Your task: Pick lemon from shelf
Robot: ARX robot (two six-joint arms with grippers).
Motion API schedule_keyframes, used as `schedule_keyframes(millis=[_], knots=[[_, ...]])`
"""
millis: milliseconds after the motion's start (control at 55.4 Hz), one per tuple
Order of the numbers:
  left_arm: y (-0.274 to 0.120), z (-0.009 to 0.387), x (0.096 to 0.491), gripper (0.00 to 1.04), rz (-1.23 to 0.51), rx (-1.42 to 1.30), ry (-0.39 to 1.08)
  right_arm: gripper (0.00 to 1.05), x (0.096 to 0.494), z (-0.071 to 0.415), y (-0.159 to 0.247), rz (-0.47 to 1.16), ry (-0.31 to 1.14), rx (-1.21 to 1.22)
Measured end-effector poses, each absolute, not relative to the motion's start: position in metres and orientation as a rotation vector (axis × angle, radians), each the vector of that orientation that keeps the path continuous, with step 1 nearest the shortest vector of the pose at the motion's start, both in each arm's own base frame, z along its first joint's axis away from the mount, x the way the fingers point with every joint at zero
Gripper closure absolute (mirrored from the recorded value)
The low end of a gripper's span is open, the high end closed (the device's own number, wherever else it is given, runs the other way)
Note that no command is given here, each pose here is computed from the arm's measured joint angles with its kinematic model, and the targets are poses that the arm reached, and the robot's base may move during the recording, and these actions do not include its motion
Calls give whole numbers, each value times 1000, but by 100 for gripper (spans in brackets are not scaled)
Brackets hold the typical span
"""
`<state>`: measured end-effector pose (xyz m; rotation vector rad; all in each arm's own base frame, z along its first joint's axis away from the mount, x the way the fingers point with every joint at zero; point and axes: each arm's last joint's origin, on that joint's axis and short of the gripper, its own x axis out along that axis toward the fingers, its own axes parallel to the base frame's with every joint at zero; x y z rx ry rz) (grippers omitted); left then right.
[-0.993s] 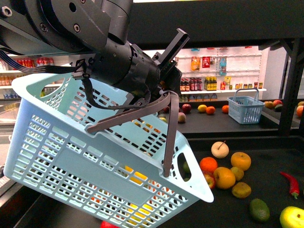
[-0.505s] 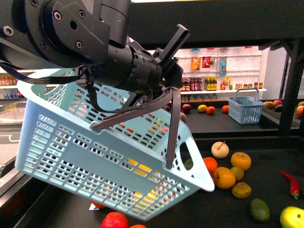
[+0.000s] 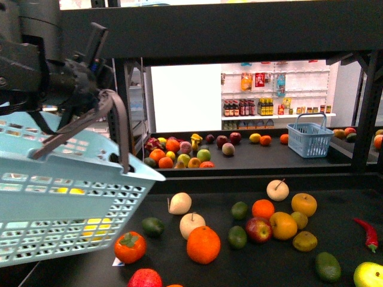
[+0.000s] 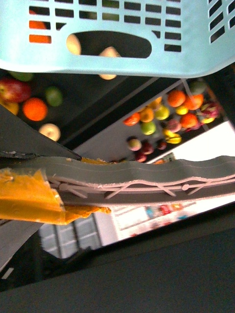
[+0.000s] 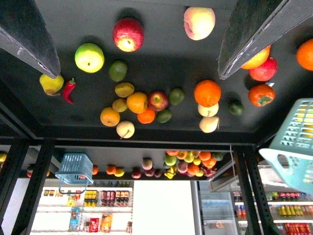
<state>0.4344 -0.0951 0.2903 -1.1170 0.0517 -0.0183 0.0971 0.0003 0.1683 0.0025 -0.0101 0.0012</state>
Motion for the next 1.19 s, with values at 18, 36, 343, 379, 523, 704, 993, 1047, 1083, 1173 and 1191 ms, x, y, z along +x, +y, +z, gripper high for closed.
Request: schedule_keyframes(millis=[18,36,343,379,523,704,993,1047,1083,1173,1191], knots=[[-93,290,434,93,-12,-1122,41,7,97,168,0,1,-10,3],[-88,291,433,93,0,-1140,19,7,97,168,0,1,-10,3],[-28,303,415,94,29,-1383,-301,7,97,168,0,1,-10,3],[-21,302,414,94,31,-1402,-330,7,97,168,0,1,-10,3],[12,296,409,94,40,-1448,-446,7,97,168,0,1,-10,3],[48,291,408,94,52,-1439,-561,7,97,168,0,1,-10,3],[81,258,426,94,56,-1479,-625,7,97,168,0,1,-10,3],[87,252,430,94,56,-1486,-639,7,97,168,0,1,-10,3],[89,249,432,94,58,-1490,-643,7,97,168,0,1,-10,3],[98,238,438,94,63,-1510,-655,7,97,168,0,1,-10,3],[99,237,439,94,62,-1514,-660,7,97,168,0,1,-10,3]])
